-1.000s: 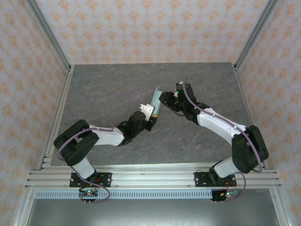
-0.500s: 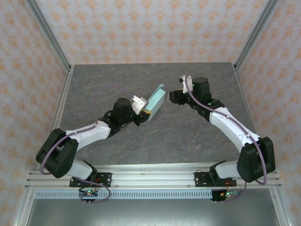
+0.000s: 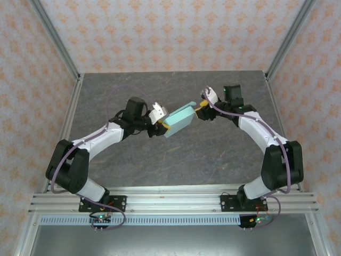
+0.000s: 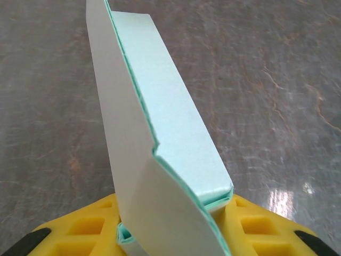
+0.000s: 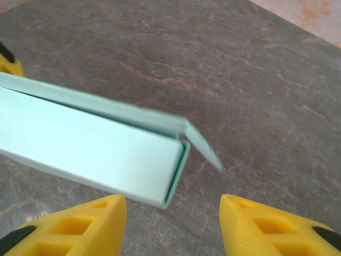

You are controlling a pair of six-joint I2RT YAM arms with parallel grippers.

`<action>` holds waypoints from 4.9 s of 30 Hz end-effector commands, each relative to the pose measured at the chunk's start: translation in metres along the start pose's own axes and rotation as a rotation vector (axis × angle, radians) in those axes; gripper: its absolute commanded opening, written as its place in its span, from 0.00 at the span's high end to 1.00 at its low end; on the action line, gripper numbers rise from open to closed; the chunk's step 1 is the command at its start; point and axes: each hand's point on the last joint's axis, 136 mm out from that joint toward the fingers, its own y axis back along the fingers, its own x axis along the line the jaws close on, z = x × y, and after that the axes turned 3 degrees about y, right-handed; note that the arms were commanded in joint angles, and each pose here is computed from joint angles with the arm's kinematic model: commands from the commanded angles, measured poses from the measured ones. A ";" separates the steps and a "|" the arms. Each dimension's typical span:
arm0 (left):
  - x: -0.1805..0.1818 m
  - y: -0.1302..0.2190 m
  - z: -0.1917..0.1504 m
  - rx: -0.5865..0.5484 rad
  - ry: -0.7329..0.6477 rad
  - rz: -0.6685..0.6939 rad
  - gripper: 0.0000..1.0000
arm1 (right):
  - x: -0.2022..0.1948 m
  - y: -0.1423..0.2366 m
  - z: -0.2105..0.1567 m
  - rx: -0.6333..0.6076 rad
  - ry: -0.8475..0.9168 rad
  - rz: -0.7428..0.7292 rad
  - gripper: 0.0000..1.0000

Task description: Fold the paper box

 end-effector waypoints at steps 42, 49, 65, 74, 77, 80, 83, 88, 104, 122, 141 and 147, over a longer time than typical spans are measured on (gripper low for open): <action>-0.012 0.001 0.003 0.037 -0.036 -0.111 0.69 | -0.009 -0.027 -0.020 0.112 0.120 0.096 0.74; -0.006 0.001 0.004 0.040 -0.020 -0.083 0.69 | -0.004 -0.025 -0.013 0.100 0.080 0.137 0.86; 0.022 -0.009 -0.017 0.213 -0.047 0.087 0.68 | -0.001 -0.021 -0.006 0.288 -0.305 -0.165 0.96; 0.029 -0.017 -0.029 0.277 -0.043 0.103 0.68 | 0.002 -0.017 -0.001 0.331 -0.466 -0.255 0.96; 0.031 -0.019 -0.035 0.307 -0.043 0.104 0.68 | 0.002 -0.014 -0.002 0.345 -0.495 -0.270 0.96; 0.033 -0.020 -0.040 0.333 -0.038 0.109 0.68 | 0.003 -0.012 -0.001 0.354 -0.506 -0.273 0.96; 0.034 -0.021 -0.041 0.344 -0.033 0.104 0.68 | 0.004 -0.011 -0.006 0.371 -0.507 -0.274 0.96; 0.033 -0.023 -0.045 0.366 -0.034 0.089 0.68 | -0.001 -0.011 -0.023 0.420 -0.470 -0.309 0.96; 0.039 -0.028 -0.061 0.458 0.019 0.032 0.66 | -0.003 -0.011 -0.060 0.494 -0.468 -0.311 0.97; 0.048 -0.029 -0.071 0.541 0.036 0.021 0.65 | 0.000 -0.008 -0.084 0.524 -0.452 -0.330 0.97; 0.053 -0.033 -0.074 0.558 0.049 0.026 0.58 | 0.009 -0.012 -0.111 0.496 -0.486 -0.366 0.98; 0.050 -0.027 -0.043 0.452 0.055 0.038 0.53 | 0.006 -0.009 -0.108 0.465 -0.503 -0.419 0.99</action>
